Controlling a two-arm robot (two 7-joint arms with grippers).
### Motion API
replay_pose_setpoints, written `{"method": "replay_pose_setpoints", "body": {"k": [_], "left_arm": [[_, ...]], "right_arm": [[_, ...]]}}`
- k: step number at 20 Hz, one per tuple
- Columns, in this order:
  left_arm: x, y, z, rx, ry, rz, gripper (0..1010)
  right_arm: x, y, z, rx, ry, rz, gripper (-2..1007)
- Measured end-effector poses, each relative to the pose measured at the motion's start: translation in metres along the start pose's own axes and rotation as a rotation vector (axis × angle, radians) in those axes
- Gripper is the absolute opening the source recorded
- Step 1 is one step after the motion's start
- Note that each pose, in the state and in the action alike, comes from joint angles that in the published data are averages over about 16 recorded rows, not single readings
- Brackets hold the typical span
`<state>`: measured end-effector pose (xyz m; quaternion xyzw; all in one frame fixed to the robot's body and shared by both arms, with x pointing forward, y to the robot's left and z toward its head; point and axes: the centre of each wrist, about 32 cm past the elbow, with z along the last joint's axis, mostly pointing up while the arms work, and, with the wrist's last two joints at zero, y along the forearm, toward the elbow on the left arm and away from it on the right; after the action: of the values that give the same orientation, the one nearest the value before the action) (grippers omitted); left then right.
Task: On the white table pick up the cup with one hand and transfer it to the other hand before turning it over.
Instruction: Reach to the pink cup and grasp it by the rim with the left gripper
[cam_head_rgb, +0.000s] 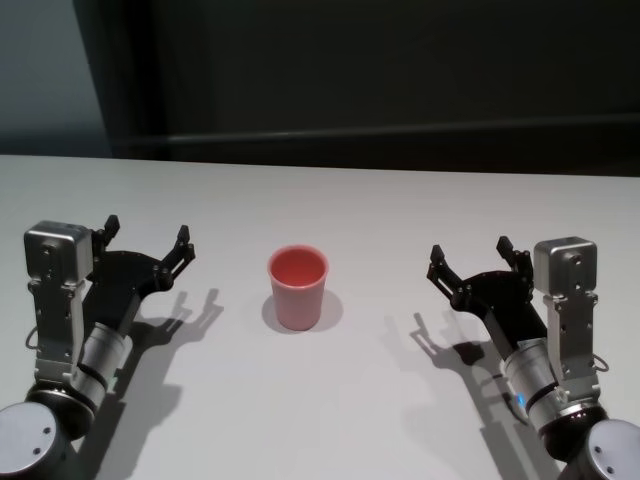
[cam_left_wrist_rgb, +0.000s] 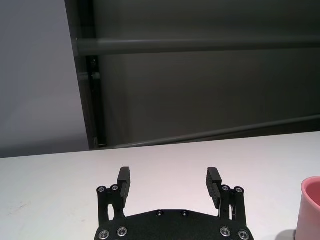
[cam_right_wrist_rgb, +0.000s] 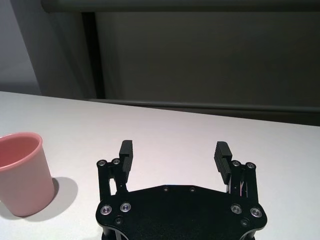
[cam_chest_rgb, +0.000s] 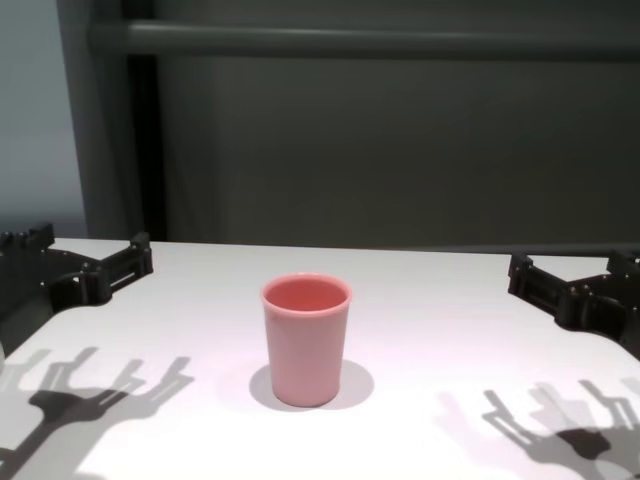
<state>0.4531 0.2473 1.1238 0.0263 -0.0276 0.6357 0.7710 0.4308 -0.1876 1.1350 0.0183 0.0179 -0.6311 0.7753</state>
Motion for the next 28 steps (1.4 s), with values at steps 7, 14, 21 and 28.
{"method": "replay_pose_setpoints", "body": {"k": [7,14,21,28], "left_arm": [[0.0,0.0,0.0,0.0,0.0,0.0,1001],[0.0,0.0,0.0,0.0,0.0,0.0,1001],[0.0,0.0,0.0,0.0,0.0,0.0,1001],[0.0,0.0,0.0,0.0,0.0,0.0,1001]], "right_arm": [[0.0,0.0,0.0,0.0,0.0,0.0,1002],[0.0,0.0,0.0,0.0,0.0,0.0,1002],[0.0,0.0,0.0,0.0,0.0,0.0,1002],[0.0,0.0,0.0,0.0,0.0,0.0,1002]]}}
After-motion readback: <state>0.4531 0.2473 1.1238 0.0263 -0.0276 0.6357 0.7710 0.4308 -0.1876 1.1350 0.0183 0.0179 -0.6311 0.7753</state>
